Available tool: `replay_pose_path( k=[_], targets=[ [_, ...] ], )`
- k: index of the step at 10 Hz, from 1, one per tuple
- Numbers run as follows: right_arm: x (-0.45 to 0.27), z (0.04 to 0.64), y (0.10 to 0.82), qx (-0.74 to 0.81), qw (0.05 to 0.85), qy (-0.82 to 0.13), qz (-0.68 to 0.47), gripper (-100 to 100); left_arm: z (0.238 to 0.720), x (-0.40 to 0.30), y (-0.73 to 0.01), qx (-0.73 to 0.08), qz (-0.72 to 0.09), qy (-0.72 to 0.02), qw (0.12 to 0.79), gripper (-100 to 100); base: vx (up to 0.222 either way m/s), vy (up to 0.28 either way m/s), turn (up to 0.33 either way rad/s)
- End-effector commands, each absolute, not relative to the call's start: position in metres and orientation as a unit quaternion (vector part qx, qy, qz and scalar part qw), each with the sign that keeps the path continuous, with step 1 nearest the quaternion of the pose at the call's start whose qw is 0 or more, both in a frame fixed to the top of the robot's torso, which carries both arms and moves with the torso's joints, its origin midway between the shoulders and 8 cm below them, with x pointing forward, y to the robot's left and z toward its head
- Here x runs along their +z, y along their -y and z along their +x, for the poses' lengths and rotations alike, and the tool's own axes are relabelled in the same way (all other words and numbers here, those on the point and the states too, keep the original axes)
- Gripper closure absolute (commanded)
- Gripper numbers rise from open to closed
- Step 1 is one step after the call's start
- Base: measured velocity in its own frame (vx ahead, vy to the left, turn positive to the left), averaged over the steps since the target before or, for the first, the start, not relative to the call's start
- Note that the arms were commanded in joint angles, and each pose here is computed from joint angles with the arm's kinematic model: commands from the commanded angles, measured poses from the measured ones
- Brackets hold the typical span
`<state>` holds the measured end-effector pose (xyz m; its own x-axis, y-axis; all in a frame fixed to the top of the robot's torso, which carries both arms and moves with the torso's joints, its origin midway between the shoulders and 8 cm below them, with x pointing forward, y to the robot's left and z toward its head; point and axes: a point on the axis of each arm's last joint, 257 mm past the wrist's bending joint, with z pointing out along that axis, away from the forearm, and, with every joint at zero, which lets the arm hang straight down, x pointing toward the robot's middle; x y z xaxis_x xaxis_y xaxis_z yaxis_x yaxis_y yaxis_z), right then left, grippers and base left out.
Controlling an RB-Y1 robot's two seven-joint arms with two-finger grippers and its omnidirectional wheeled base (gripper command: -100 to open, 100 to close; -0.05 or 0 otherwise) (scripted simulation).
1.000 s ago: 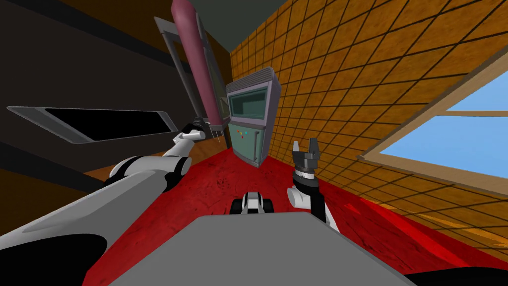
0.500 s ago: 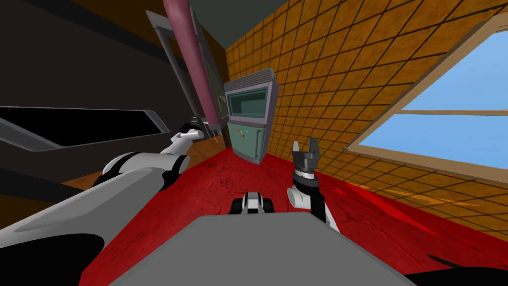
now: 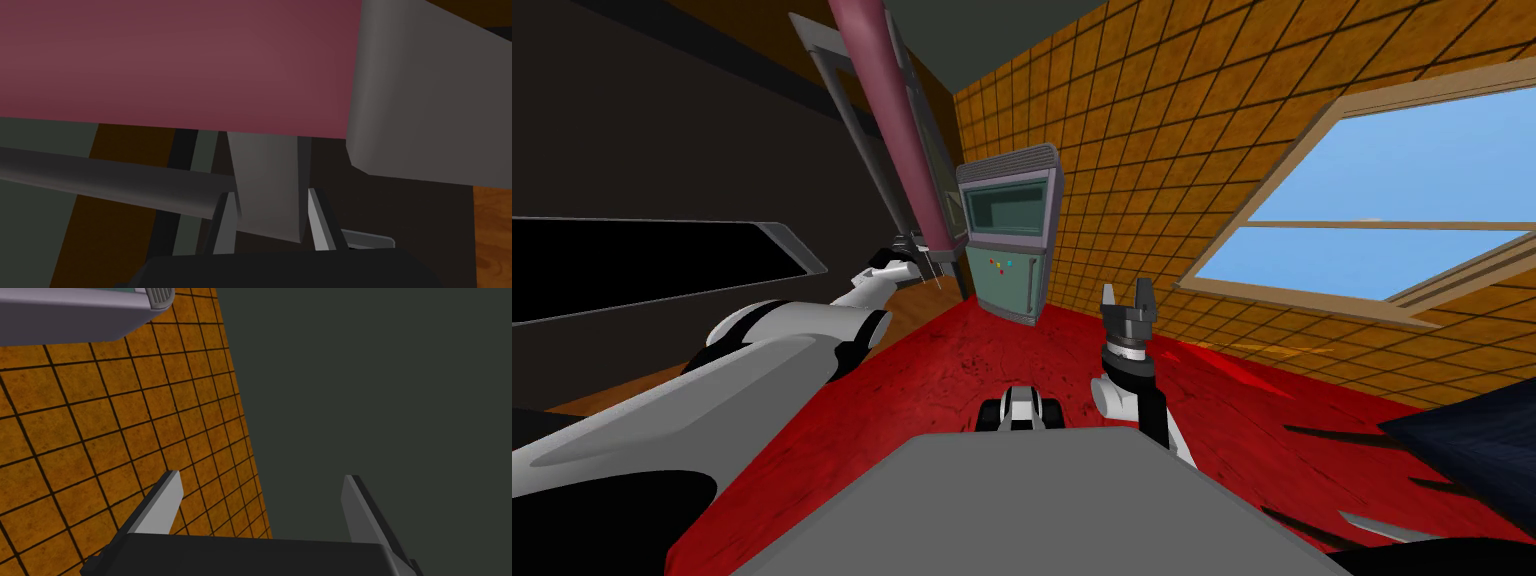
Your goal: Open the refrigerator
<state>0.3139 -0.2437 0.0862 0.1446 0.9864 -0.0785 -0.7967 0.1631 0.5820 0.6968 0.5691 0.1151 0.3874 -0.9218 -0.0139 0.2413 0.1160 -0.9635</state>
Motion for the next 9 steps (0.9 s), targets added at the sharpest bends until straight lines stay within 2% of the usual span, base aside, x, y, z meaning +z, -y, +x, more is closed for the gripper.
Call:
replay_pose_path(
  k=[1,4,6,7,9],
  targets=[
    [0.086,0.314,0.244,0.613,0.728,-0.229,0.207,0,0.696,0.120,-0.570,-0.438,-0.500,-0.334,0.668,100,-0.127,0.161,-0.069],
    [0.086,0.314,0.244,0.613,0.727,-0.229,0.208,0,0.701,0.123,-0.558,-0.447,-0.495,-0.339,0.664,100,-0.037,0.073,0.003],
    [0.086,0.314,0.244,0.613,0.728,-0.229,0.207,0,0.698,0.133,-0.562,-0.451,-0.493,-0.328,0.668,100,-0.037,0.241,-0.034],
    [0.086,0.314,0.244,0.613,0.728,-0.229,0.208,0,0.708,0.122,-0.543,-0.456,-0.490,-0.345,0.657,100,-0.055,0.257,-0.045],
    [0.086,0.314,0.244,0.613,0.728,-0.229,0.207,0,0.696,0.147,-0.556,-0.462,-0.483,-0.319,0.672,100,-0.030,0.240,-0.019]
  ],
)
